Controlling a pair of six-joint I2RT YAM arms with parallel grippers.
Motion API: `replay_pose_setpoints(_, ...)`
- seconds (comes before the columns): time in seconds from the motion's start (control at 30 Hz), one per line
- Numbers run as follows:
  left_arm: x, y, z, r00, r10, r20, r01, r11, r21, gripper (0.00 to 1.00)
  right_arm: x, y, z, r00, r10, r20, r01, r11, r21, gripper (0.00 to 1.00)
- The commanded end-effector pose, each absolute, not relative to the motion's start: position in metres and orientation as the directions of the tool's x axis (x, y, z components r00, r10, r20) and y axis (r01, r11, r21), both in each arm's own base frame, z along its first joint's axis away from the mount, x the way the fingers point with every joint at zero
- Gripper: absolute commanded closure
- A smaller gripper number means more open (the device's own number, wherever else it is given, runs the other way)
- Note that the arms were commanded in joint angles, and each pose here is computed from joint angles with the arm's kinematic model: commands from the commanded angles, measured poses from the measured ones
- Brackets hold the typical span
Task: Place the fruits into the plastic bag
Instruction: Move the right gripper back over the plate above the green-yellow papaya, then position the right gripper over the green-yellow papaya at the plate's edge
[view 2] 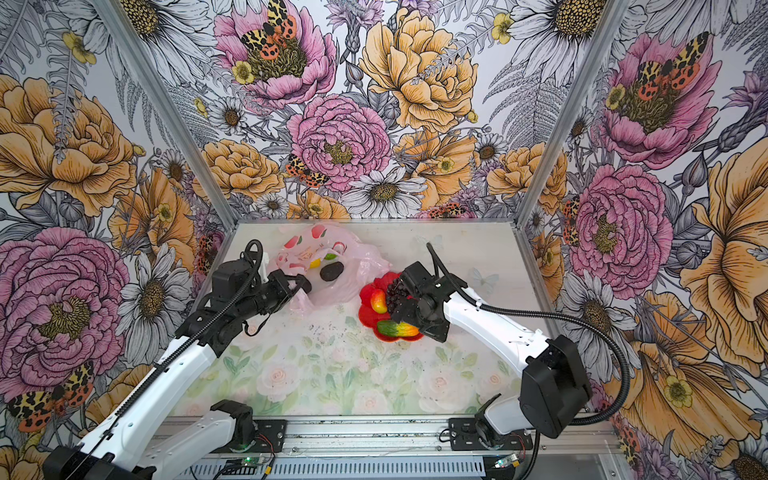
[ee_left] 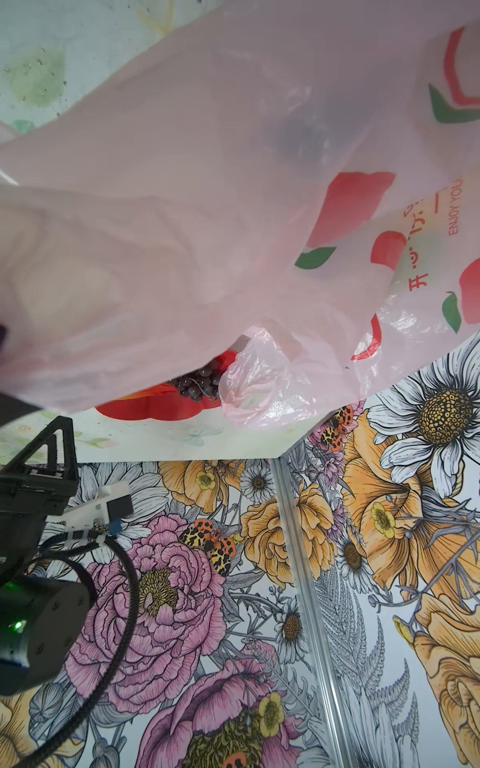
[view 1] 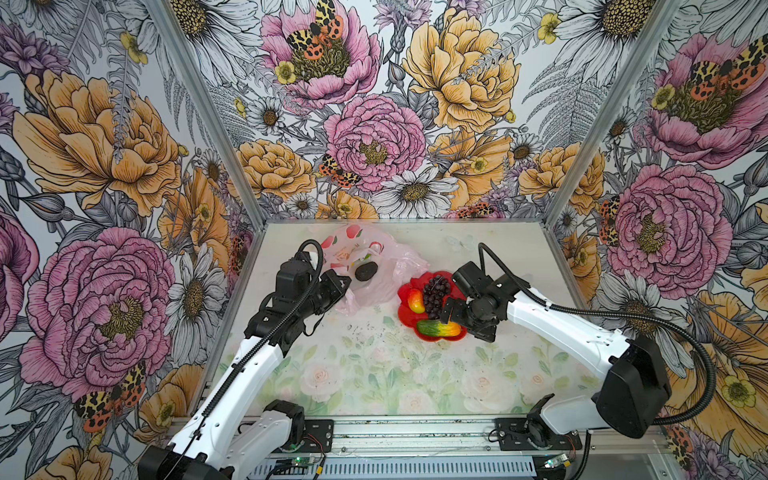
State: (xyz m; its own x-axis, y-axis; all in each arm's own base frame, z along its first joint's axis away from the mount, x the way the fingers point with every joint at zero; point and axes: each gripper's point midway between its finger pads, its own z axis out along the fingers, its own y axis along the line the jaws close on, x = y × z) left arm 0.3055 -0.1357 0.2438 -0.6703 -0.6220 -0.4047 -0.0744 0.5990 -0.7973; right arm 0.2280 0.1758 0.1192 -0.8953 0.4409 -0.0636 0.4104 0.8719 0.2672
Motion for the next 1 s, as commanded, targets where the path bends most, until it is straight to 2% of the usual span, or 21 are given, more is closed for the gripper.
replay_pose_setpoints(0.0,0.305,-0.125,0.237,-0.641,-0.650,-0.408,-0.111,0.604,-0.789,1.00,0.247,0.196,0.136,-0.743,0.668,-0.031,0.589,0.675,0.444,0.00)
replay_pose_setpoints(0.2,0.303,-0.119,0.235,-0.632,-0.656,-0.412,-0.122,0.609,-0.783,1.00,0.255,0.202,0.140,-0.680,0.732,-0.044,0.642,0.624,0.444,0.01)
replay_pose_setpoints(0.37,0.303,-0.117,0.234,-0.631,-0.656,-0.414,-0.129,0.616,-0.778,1.00,0.255,0.207,0.125,-0.656,0.754,-0.008,0.688,0.603,0.404,0.13)
replay_pose_setpoints(0.97,0.300,-0.113,0.236,-0.627,-0.640,-0.444,-0.119,0.642,-0.757,1.00,0.273,0.212,0.096,-0.641,0.768,-0.025,0.715,0.608,0.347,0.30)
